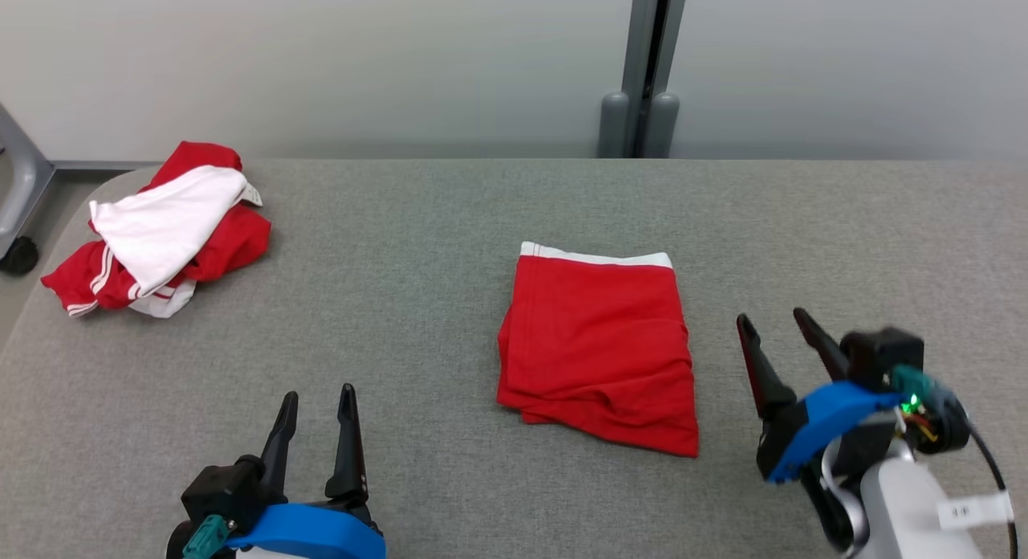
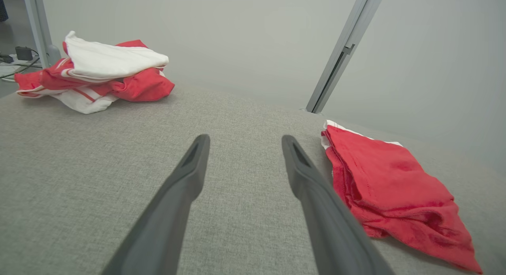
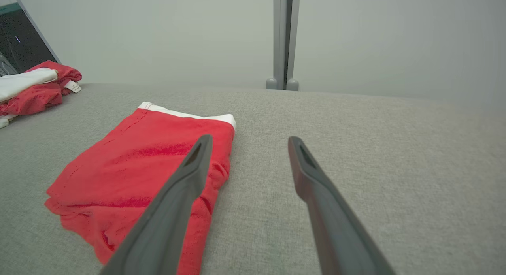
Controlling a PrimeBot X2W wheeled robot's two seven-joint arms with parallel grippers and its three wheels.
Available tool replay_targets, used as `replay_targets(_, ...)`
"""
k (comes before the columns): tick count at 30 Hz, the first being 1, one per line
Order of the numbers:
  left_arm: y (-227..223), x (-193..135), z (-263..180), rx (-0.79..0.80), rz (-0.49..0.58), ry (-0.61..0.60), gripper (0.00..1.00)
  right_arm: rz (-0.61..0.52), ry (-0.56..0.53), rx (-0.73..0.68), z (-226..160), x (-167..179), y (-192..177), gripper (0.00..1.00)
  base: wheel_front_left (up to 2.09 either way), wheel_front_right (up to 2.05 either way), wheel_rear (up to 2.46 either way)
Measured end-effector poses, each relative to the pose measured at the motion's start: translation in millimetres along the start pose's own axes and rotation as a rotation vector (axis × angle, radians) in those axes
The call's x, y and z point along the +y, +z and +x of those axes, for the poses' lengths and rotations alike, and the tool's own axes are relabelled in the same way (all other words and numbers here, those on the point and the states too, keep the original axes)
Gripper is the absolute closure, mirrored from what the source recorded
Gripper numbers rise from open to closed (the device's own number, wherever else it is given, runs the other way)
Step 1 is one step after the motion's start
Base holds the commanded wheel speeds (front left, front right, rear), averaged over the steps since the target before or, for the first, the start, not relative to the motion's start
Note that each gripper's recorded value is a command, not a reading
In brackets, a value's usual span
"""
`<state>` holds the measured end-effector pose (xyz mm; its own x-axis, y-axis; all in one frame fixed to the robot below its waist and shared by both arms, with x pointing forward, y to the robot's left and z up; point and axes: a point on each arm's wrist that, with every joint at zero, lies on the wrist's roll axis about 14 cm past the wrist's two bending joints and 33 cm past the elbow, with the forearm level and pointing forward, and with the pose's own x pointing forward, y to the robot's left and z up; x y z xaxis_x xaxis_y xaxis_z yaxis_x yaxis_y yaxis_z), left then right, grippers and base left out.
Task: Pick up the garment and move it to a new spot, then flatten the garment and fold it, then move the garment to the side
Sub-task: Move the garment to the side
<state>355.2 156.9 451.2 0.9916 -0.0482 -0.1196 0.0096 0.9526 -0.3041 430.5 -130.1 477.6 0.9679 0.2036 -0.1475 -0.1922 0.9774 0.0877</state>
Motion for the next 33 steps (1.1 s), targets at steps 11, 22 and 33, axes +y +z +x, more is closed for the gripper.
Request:
replay_targets(11,0,19,1,-0.004,-0.019,0.071,0.00,-0.004,0.050,0.358,50,15,-43,0.00,0.00,0.00,0.00)
replay_targets(22,-3,42,-5,0.001,-0.019,0.146,0.00,0.052,0.133,0.608,64,41,-92,0.63,0.00,0.00,0.00)
replay_targets(33,-3,7,31,-0.002,0.004,0.016,0.00,0.054,0.045,0.545,64,-15,-83,1.00,0.00,0.00,0.00)
